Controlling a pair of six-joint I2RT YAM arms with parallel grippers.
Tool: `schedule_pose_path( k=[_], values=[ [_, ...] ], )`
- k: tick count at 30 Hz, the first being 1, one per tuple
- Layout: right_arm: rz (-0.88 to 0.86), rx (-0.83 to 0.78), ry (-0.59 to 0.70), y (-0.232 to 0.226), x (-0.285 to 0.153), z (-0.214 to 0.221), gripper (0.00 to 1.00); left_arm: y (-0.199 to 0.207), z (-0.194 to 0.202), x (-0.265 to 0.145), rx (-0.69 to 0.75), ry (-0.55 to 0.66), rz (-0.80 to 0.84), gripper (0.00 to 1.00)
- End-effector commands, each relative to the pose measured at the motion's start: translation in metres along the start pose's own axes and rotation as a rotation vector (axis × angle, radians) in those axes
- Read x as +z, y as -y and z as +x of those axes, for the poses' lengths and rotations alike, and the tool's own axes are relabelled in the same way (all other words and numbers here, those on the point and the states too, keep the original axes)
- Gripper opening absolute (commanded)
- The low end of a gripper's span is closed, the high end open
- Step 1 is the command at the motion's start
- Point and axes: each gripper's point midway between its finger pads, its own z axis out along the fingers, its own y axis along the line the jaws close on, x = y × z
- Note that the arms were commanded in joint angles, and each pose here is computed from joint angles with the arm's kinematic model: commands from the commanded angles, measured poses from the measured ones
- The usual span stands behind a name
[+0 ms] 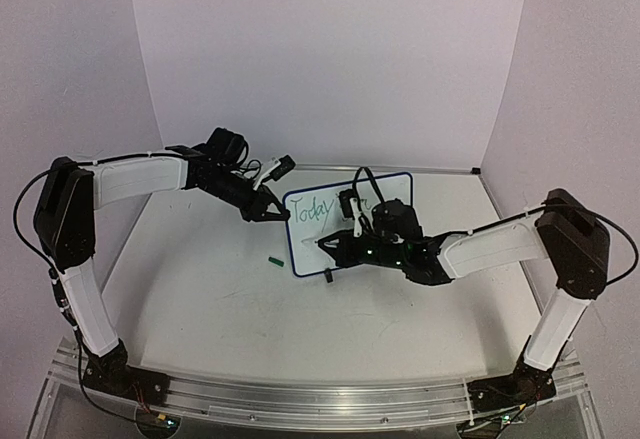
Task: Write a sentence on the whiteboard
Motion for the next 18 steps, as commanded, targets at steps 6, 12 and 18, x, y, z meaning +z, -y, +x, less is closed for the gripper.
schedule_pose_path(
  k=[6, 12, 18],
  values=[
    [0.022, 0.005, 0.102, -0.003, 0.008, -0.029, 0.0, -0.003, 0.003, -0.003, 0.023, -0.027, -0.045, 0.0],
    [0.045, 0.023, 0.068, 0.007, 0.008, -0.012, 0.0, -0.003, 0.003, -0.004, 0.023, -0.027, -0.045, 0.0],
    [0.059, 0.05, 0.002, 0.019, 0.007, 0.017, 0.0, -0.003, 0.002, -0.005, 0.025, -0.026, -0.048, 0.0]
  ],
)
